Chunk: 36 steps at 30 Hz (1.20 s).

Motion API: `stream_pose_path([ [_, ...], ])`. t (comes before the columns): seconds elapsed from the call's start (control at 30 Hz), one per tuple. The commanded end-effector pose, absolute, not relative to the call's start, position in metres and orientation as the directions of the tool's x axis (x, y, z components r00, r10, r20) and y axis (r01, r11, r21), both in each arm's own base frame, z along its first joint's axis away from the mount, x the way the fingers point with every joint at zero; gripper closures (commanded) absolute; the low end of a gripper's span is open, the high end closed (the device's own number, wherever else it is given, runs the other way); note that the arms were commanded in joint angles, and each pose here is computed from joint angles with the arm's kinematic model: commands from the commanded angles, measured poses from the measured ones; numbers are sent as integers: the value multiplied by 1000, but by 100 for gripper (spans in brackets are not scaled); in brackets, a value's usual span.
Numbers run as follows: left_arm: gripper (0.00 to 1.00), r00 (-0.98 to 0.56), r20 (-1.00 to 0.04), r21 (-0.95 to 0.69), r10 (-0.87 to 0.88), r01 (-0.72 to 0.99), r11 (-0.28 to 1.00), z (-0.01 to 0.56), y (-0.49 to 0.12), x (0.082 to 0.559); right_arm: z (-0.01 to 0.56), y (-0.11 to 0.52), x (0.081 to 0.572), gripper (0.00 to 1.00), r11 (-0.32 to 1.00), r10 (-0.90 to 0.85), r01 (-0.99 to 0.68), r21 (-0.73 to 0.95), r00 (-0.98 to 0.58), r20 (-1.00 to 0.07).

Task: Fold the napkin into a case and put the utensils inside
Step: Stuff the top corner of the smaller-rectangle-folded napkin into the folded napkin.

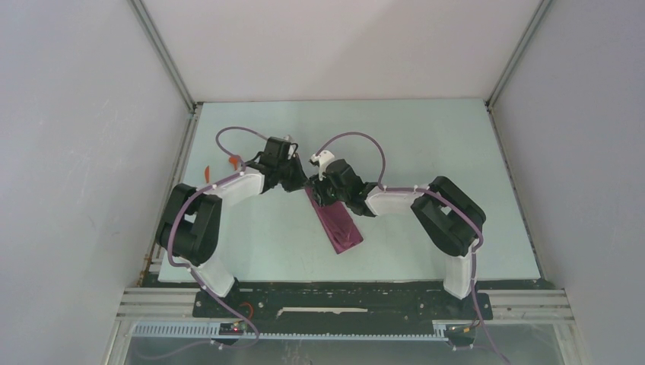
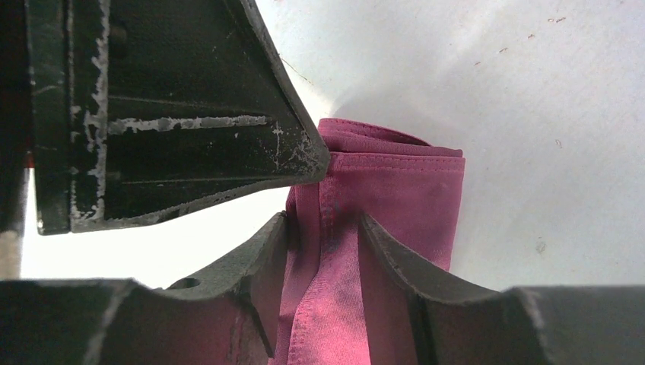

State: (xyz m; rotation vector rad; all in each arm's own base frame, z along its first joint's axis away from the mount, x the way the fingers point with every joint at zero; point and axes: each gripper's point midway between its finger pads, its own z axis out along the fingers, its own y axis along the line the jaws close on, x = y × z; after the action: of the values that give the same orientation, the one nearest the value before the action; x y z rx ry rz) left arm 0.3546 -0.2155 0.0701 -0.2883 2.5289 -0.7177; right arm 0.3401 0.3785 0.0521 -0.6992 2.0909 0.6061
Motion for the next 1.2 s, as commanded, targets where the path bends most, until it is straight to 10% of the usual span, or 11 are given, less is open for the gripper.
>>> stream_pose_path([
  [0.0,100,-823,-445,-587,-354,-30,809,98,-219,367,66,390,349,53,723,-221,-666,187,-479,-850],
  [0.73,100,-821,-442,-600,-361,-29,800,100,-220,367,69,393,354,100,745,-145,-611,267,-539,-830],
  [1.03,41,-737,-562,-510,-377,-51,859,106,-187,355,78,391,347,100,753,-39,-521,403,-645,-763],
  [1.17,39,-703,-608,-459,-370,-69,886,93,-175,341,83,382,351,100,764,41,-445,466,-688,-724],
])
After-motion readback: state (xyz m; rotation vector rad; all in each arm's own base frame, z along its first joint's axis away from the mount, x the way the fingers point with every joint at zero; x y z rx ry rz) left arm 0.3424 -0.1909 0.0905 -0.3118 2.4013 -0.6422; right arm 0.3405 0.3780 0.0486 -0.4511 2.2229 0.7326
